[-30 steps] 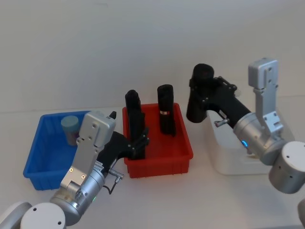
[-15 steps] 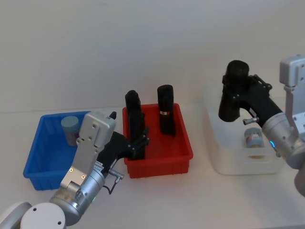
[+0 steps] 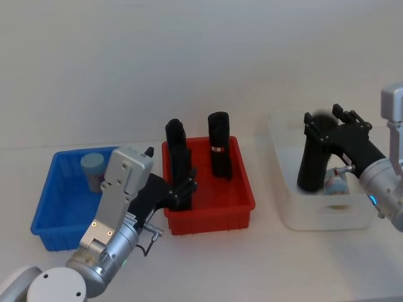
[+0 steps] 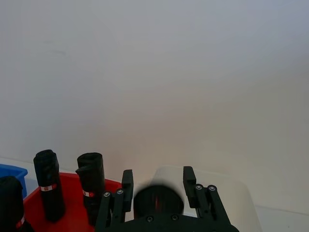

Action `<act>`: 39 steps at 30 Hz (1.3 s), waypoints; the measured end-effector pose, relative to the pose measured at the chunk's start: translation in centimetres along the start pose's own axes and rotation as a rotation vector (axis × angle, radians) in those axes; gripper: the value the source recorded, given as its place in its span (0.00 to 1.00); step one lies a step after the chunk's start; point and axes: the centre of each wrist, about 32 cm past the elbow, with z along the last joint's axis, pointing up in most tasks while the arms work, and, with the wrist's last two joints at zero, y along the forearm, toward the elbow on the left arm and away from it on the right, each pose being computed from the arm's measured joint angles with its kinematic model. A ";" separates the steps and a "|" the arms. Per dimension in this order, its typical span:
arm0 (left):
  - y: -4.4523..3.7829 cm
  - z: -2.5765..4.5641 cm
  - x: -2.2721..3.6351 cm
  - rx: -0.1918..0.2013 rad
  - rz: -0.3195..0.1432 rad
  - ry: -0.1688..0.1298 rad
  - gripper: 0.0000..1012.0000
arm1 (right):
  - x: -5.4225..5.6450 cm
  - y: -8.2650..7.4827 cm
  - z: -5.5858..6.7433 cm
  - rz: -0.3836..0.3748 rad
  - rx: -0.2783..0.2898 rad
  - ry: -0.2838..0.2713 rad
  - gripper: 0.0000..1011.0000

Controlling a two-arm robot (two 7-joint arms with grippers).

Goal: Pick the cotton swabs from the blue box and place them into the white box.

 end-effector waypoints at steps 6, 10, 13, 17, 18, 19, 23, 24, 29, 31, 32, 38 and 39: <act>0.00 0.00 0.00 0.000 0.000 0.000 0.99 | 0.2 -0.2 -0.3 0.008 -0.013 0.002 0.78; 0.00 0.00 0.00 0.000 0.000 0.000 0.99 | 0.3 -0.3 -0.4 0.009 -0.018 0.003 0.89; 0.00 0.00 0.00 0.000 0.000 0.000 0.99 | 0.4 -0.3 -0.5 0.011 -0.021 0.003 0.96; 0.00 0.00 0.00 0.000 0.000 0.000 0.99 | 0.5 -0.4 -0.6 0.011 -0.023 0.003 0.99; 0.00 0.00 0.00 0.000 0.000 0.000 0.99 | 0.5 -0.4 -0.6 0.011 -0.024 0.003 0.99; 0.00 0.00 0.00 0.000 0.000 0.000 0.99 | 0.5 -0.4 -0.6 0.011 -0.025 0.003 0.99; 0.00 0.00 0.00 0.000 0.000 0.000 0.99 | 0.6 -0.4 -0.7 0.012 -0.026 0.003 0.99; 0.00 0.00 0.00 0.000 0.000 0.000 0.99 | 0.6 -0.4 -0.7 0.012 -0.027 0.003 0.99; 0.00 0.00 0.00 0.000 0.000 0.000 0.99 | 0.6 -0.4 -0.7 0.013 -0.027 0.004 0.99; 0.00 0.00 0.00 0.000 0.000 0.000 0.99 | 0.6 -0.5 -0.7 0.013 -0.028 0.004 0.99; 0.00 0.00 0.00 0.000 0.000 0.000 0.99 | 0.6 -0.5 -0.7 0.013 -0.028 0.004 0.99; 0.00 0.00 0.00 0.000 0.000 0.000 0.99 | 0.7 -0.5 -0.8 0.013 -0.029 0.004 0.99; 0.00 0.00 0.00 0.000 0.000 0.000 0.99 | 0.7 -0.5 -0.8 0.013 -0.029 0.004 0.99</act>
